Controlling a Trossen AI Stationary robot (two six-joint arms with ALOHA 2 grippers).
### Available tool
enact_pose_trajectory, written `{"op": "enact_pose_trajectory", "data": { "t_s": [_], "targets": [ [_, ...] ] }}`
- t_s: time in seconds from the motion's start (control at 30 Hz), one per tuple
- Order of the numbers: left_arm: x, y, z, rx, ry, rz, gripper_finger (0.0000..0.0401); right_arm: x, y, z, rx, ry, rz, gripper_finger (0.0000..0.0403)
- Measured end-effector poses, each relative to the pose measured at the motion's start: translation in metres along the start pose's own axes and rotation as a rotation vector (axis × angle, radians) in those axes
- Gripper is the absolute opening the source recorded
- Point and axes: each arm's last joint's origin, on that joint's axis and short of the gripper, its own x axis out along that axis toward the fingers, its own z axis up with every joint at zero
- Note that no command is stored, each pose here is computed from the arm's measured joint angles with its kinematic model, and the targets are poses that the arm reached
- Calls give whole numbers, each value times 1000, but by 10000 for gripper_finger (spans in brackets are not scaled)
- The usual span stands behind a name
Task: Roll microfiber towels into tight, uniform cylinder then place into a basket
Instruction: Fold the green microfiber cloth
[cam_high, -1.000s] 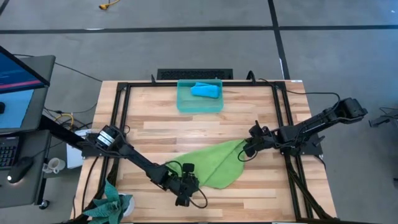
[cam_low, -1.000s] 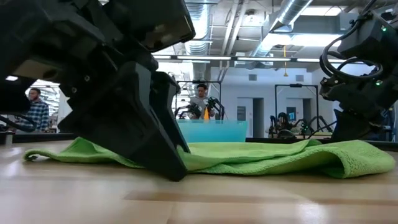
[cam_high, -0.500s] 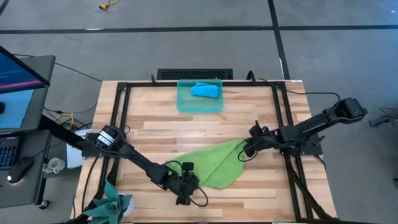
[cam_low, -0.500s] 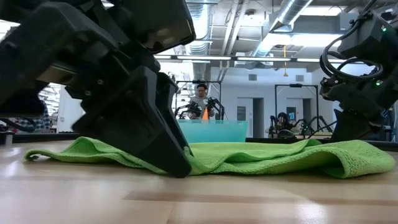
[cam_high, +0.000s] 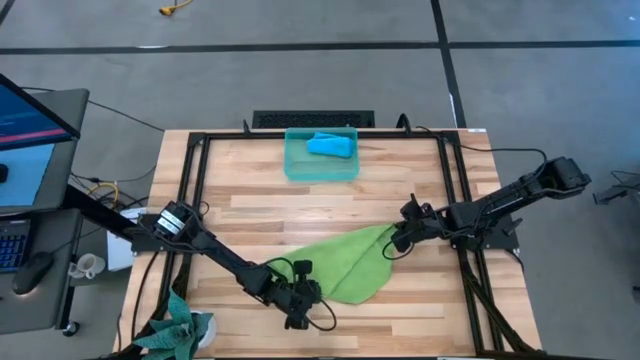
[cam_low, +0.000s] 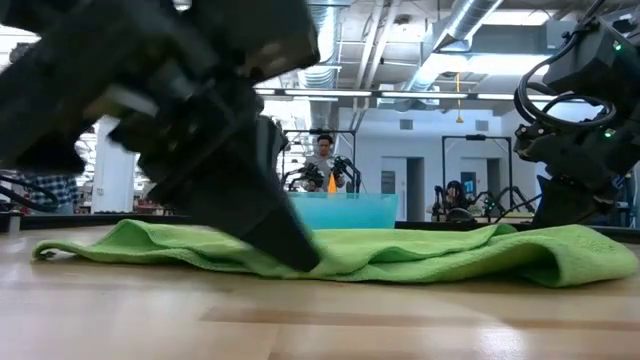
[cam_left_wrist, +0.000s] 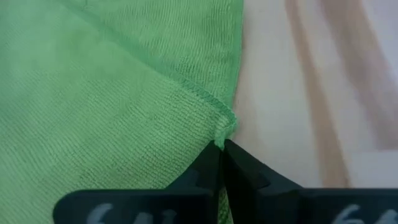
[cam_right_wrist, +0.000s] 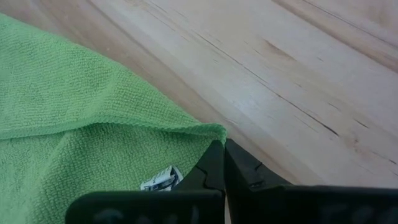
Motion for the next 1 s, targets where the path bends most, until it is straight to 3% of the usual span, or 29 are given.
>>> {"op": "enact_pose_trajectory", "data": {
  "t_s": [0.2,0.43,0.73,1.0],
  "targets": [
    [-7,-8,18,56,12,10,2,0,1,0,-81,-5,9,12],
    [-29,-12,37,135,156,202,1,-2,7,0,-162,-4,54,8],
    [-75,-18,74,226,212,402,0,-28,48,6,-327,-63,220,5],
    [-105,-9,88,265,276,540,0,-55,76,7,-434,-140,271,4]
  ]
}}
